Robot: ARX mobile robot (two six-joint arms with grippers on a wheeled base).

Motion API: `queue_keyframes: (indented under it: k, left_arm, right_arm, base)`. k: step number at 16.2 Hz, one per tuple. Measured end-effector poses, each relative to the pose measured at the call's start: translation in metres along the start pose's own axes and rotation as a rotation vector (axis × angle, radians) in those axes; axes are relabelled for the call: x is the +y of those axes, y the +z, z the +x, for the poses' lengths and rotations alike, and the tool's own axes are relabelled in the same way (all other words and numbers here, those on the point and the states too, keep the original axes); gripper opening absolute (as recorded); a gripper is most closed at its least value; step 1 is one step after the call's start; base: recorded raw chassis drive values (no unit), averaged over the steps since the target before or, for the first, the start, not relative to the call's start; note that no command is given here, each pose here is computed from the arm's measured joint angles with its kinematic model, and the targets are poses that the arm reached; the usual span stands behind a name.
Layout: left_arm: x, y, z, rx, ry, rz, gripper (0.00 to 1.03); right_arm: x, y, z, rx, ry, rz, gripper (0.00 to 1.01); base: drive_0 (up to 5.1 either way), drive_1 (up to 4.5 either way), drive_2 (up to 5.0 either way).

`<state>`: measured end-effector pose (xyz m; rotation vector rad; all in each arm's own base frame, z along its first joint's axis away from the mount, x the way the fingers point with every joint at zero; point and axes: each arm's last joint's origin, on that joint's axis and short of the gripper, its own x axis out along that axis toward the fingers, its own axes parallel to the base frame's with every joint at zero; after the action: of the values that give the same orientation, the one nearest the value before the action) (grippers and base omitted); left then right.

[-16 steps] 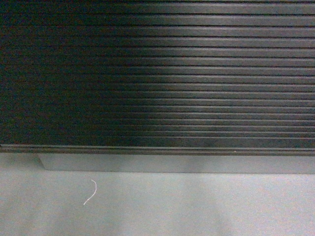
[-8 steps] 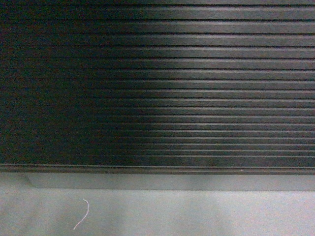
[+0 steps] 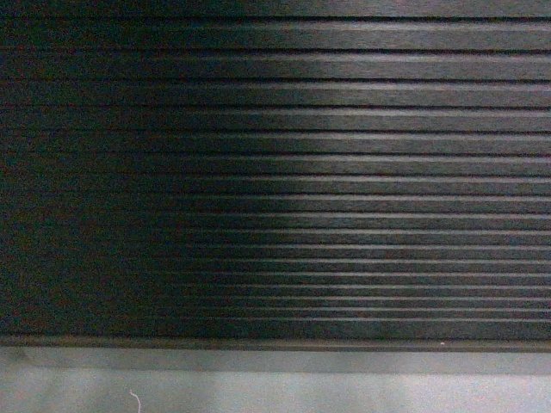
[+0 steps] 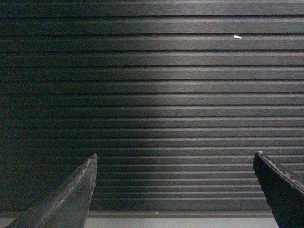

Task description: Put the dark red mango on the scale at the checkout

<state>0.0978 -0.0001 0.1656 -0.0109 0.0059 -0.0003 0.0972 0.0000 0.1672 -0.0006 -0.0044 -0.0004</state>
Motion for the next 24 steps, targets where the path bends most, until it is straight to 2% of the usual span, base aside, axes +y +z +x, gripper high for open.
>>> queue_keyframes:
  k: [24]
  left_arm:
    - [0.0000, 0.0001, 0.0000, -0.001, 0.000, 0.002, 0.98]
  right_arm:
    - [0.0000, 0.0000, 0.0000, 0.000, 0.000, 0.001, 0.98]
  base:
    - [0.0, 0.11, -0.1]
